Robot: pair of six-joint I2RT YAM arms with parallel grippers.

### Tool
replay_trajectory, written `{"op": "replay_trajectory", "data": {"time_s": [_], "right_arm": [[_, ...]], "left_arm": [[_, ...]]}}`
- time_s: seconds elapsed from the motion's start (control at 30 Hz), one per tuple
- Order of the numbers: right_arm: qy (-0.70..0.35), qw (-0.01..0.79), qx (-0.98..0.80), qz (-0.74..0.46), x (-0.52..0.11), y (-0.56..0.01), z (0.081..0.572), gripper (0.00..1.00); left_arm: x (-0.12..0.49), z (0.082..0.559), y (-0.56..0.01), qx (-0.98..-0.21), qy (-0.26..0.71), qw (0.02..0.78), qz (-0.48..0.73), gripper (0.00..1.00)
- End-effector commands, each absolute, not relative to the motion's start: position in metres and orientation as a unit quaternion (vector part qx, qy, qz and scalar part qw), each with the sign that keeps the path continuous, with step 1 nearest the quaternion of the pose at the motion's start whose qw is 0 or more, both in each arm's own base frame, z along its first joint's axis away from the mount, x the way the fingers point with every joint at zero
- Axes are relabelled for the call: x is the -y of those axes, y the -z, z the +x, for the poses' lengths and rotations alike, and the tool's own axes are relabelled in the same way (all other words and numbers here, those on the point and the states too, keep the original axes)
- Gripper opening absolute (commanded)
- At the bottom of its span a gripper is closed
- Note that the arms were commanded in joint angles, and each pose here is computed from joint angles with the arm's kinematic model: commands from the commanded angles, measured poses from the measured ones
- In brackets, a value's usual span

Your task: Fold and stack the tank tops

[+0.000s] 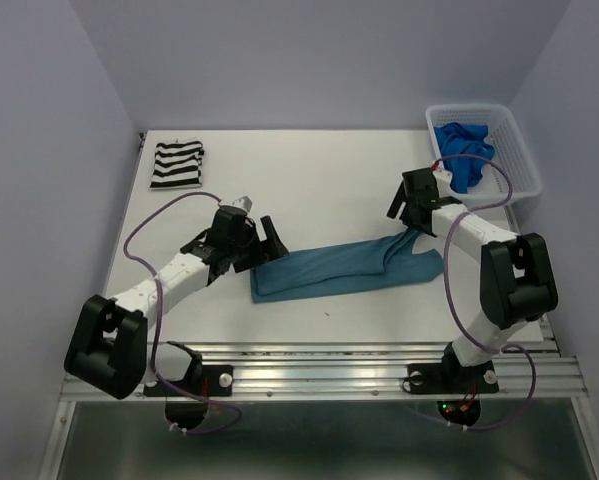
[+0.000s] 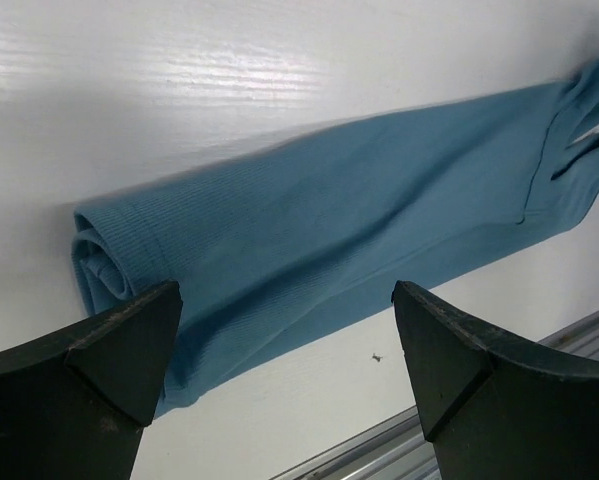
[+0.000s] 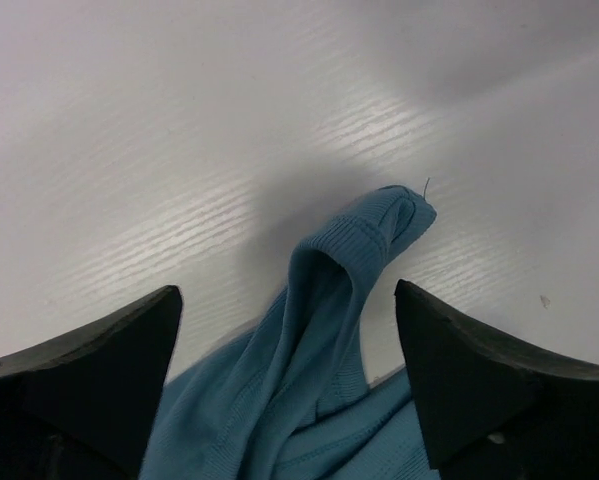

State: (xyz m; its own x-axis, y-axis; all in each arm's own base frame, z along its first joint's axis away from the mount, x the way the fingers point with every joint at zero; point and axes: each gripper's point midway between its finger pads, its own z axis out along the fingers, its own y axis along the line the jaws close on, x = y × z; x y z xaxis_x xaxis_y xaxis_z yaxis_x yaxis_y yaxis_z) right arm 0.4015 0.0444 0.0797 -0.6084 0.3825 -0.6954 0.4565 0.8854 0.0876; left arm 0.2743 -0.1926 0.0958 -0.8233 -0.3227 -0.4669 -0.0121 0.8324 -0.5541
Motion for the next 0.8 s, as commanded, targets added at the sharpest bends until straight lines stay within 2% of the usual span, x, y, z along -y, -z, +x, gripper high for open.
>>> {"op": "replay_trajectory", "data": {"time_s": [0.0,0.07,0.3,0.37,0.4,0.47,0.5,0.57,0.77], "right_arm": [[0.070,0.384,-0.888,0.243,-0.038,-0.090,0.416,0.85],[0.080,0.376,-0.890,0.244,-0.036,-0.085,0.416,0.81],[0.116,0.354,-0.895,0.244,-0.027,-0.067,0.411,0.81],[0.122,0.348,-0.897,0.246,-0.025,-0.064,0.407,0.76],[0.122,0.347,-0.897,0.246,-0.025,-0.063,0.406,0.65],[0.124,0.349,-0.895,0.248,-0.023,-0.065,0.403,0.53],[0.126,0.351,-0.893,0.250,-0.022,-0.067,0.402,0.39],[0.121,0.359,-0.891,0.249,-0.022,-0.075,0.402,0.26],[0.106,0.379,-0.887,0.242,-0.022,-0.097,0.394,0.18]], "left_arm": [[0.214,0.281,-0.096,-0.909,0.302,0.283,-0.056,0.99],[0.216,0.279,-0.088,-0.912,0.302,0.272,-0.055,0.99],[0.217,0.274,-0.061,-0.923,0.292,0.245,-0.055,0.99],[0.213,0.270,-0.052,-0.927,0.284,0.237,-0.060,0.99],[0.213,0.270,-0.051,-0.927,0.283,0.237,-0.061,0.99],[0.211,0.265,-0.043,-0.930,0.281,0.228,-0.064,0.99],[0.210,0.263,-0.038,-0.932,0.278,0.223,-0.067,0.99],[0.207,0.258,-0.026,-0.938,0.268,0.208,-0.071,0.99],[0.190,0.255,-0.009,-0.951,0.218,0.197,-0.098,0.99]]}}
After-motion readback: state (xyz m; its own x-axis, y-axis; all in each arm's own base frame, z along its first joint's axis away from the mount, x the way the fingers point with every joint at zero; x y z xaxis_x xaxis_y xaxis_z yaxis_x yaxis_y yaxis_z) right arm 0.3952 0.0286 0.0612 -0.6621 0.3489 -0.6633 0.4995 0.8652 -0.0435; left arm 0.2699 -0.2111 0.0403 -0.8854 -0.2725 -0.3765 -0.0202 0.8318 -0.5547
